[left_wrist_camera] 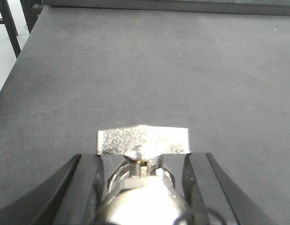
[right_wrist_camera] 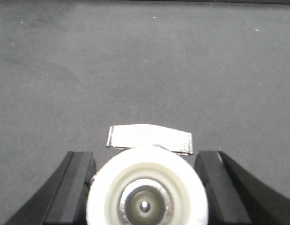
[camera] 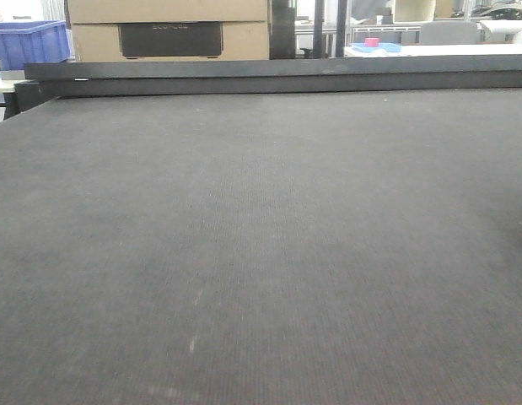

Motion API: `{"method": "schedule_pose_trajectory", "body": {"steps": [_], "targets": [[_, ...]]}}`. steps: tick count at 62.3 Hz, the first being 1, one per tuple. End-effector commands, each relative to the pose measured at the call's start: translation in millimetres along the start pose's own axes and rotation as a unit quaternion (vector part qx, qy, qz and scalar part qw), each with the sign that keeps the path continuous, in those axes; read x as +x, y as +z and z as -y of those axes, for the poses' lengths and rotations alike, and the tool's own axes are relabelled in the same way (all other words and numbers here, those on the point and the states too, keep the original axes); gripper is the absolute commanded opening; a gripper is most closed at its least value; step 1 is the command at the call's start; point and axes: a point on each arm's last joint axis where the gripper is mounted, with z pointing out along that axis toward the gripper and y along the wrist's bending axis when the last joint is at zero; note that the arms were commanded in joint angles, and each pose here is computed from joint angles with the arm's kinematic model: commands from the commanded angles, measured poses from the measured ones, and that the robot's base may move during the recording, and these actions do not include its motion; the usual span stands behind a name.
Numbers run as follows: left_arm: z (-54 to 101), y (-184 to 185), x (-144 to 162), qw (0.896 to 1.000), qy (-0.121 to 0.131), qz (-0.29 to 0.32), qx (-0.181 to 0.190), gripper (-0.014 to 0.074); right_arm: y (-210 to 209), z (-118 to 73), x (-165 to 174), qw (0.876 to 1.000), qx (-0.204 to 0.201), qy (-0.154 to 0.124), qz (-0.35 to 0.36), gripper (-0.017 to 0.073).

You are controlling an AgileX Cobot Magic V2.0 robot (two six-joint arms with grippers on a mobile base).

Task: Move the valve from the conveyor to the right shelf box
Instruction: 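Drive the base from the conveyor to the shelf holding both valves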

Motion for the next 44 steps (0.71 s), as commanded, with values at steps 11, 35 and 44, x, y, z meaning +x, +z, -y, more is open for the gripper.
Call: {"method": "schedule_pose_trajectory", "body": {"steps": [11, 35, 44], "targets": [[0.5, -3.7, -7.0, 0.999, -0.004, 0.034, -0.001, -0.0111, -5.3, 1.2, -10.8, 0.998, 0.006, -0.006, 0.054, -0.0167], [0.5, -3.7, -7.0, 0.999, -0.004, 0.034, -0.001, -0.0111, -5.3, 1.2, -10.8, 0.998, 0.006, -0.006, 0.054, -0.0167], [0.5, -3.7, -7.0, 0.999, -0.004, 0.034, -0.001, -0.0111, -5.3, 1.2, -10.8, 0.998, 0.006, -0.006, 0.054, -0.0167]]}}
